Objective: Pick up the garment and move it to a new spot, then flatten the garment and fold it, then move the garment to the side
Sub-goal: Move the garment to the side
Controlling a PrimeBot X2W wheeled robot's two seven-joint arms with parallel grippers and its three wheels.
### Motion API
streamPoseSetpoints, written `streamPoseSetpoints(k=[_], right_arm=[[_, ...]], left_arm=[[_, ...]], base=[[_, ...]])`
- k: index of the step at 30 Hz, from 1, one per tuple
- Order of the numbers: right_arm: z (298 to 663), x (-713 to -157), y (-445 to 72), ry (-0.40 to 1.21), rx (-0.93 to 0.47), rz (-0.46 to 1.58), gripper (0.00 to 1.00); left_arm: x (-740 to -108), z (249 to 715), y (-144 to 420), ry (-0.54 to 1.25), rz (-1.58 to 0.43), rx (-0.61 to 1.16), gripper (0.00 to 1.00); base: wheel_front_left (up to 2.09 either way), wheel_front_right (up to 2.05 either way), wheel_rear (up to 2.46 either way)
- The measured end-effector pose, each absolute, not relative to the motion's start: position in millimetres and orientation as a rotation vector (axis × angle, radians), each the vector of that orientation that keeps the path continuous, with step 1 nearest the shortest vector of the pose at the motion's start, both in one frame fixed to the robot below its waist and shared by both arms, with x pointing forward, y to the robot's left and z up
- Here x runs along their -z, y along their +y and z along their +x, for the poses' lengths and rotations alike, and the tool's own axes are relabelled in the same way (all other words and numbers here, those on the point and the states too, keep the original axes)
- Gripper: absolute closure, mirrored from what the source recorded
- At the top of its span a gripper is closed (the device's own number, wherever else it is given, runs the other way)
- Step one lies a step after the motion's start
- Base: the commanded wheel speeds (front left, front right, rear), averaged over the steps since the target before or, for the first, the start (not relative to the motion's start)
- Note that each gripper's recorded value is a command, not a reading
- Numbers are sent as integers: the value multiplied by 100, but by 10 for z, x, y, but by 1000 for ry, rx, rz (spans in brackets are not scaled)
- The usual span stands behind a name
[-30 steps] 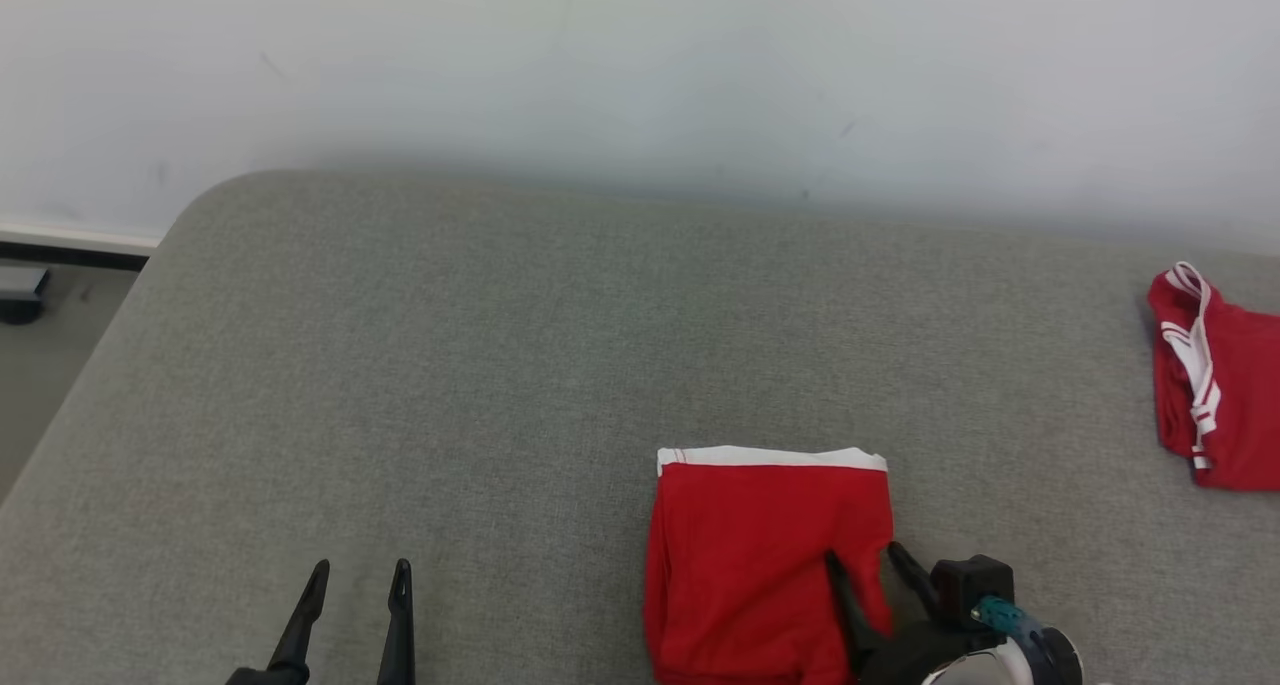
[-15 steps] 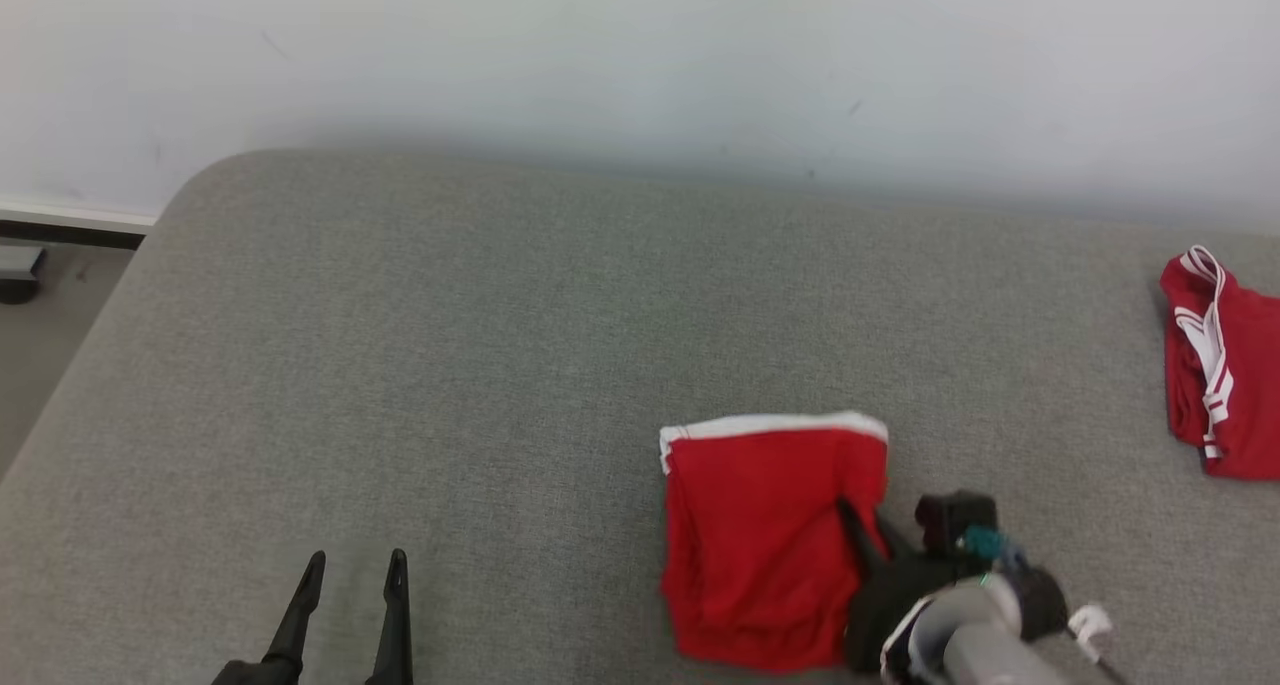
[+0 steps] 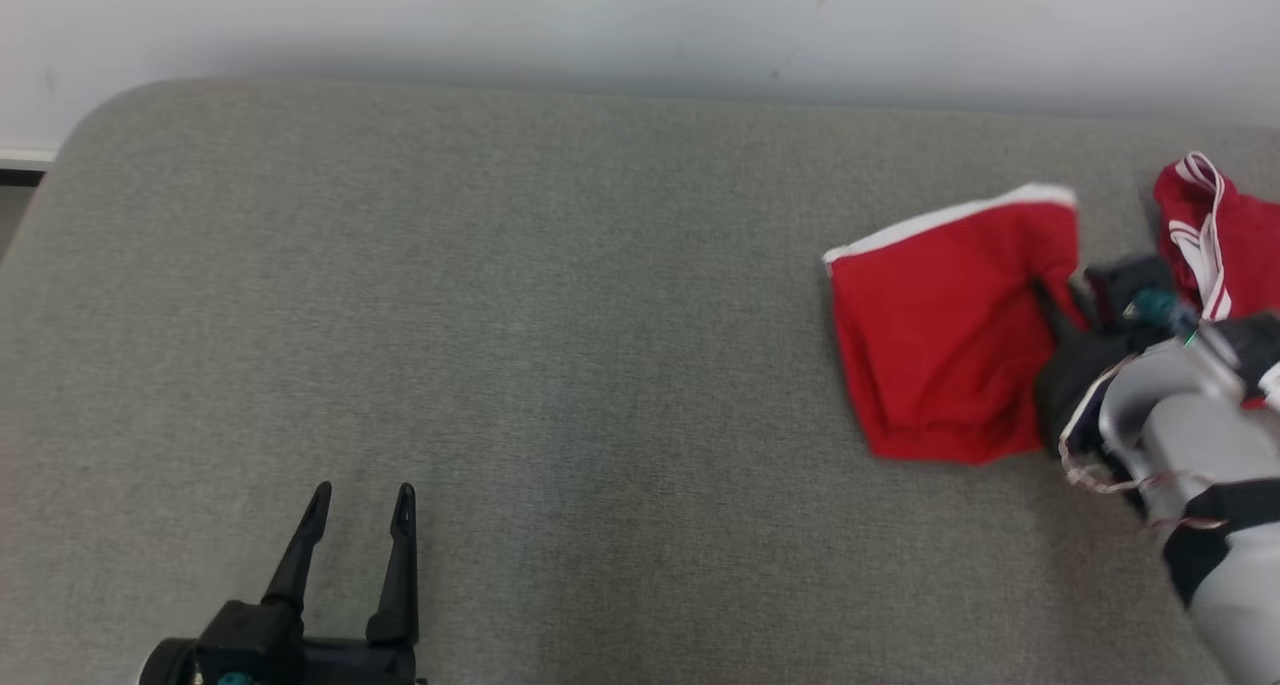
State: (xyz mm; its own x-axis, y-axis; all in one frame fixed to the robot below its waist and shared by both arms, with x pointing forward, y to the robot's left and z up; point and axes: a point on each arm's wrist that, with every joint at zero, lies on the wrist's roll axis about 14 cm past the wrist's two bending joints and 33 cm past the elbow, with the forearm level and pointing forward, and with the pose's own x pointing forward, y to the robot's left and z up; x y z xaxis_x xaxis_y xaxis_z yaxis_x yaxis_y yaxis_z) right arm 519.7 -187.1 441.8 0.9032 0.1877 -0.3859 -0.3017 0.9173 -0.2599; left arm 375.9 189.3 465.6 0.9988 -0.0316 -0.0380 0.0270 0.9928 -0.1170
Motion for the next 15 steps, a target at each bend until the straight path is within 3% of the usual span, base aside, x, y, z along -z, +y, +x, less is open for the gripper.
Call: streamPoseSetpoints(k=[4,15], right_arm=[[5397,-4665,-2282,369,-208,-438,100],[5516,-5018,-3153,456,-62,-582,100]], left_arm=[[-4616,3931,1822,47,-106,75,0],[-4463,4256,1575,71,-95,185,0]], base=[[0,0,0],[0,0,0]])
